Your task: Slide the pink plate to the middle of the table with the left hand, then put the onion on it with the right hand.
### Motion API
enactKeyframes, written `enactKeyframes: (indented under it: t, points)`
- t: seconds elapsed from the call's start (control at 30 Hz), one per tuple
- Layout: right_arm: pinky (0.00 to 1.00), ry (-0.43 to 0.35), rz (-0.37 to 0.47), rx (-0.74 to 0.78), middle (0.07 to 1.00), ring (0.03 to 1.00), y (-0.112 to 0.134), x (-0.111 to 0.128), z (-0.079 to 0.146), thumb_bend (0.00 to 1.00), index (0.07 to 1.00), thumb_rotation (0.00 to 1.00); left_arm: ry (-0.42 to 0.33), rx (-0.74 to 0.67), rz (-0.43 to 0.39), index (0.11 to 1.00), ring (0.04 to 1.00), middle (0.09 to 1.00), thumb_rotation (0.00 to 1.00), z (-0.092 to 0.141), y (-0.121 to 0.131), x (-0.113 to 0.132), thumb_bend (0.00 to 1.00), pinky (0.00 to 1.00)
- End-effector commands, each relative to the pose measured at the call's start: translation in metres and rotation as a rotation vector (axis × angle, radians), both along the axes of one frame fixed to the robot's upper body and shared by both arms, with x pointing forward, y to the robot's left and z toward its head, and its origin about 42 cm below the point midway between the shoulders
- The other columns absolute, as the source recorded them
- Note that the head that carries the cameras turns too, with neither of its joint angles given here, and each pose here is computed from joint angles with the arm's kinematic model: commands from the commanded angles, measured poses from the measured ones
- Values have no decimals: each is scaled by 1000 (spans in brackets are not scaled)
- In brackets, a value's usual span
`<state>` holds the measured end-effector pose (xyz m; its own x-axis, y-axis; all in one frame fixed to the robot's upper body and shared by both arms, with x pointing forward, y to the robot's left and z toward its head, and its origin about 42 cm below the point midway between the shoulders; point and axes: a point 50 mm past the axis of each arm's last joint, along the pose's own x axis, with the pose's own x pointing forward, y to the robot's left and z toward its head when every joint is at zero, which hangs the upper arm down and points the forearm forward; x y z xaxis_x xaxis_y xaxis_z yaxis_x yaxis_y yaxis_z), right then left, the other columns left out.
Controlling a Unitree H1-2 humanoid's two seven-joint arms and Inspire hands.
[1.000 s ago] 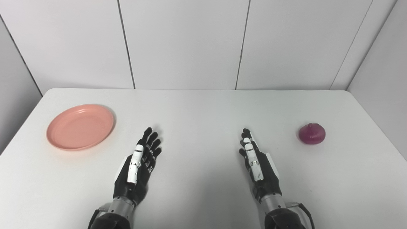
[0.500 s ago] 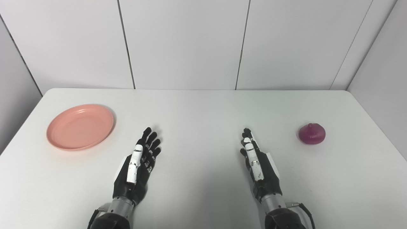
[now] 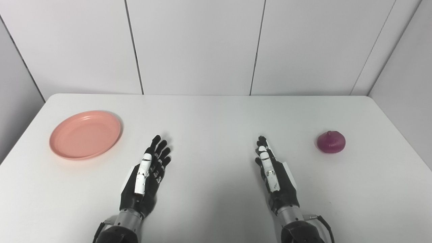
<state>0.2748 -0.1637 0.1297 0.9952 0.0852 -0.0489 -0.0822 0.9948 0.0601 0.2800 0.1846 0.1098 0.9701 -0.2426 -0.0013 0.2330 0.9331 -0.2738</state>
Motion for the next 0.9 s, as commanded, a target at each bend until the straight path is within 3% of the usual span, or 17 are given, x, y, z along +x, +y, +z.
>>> enactKeyframes:
  t: [0.0,0.87]
  points:
    - [1000,-96,13,11,995,999,3,5,19,230,992,1000,-35,16,6,987,988,997,1000,7,4,-1,435,993]
    - [1000,-96,11,20,995,997,1,6,18,227,989,1000,-33,24,-2,987,989,998,1000,7,1,-1,447,995]
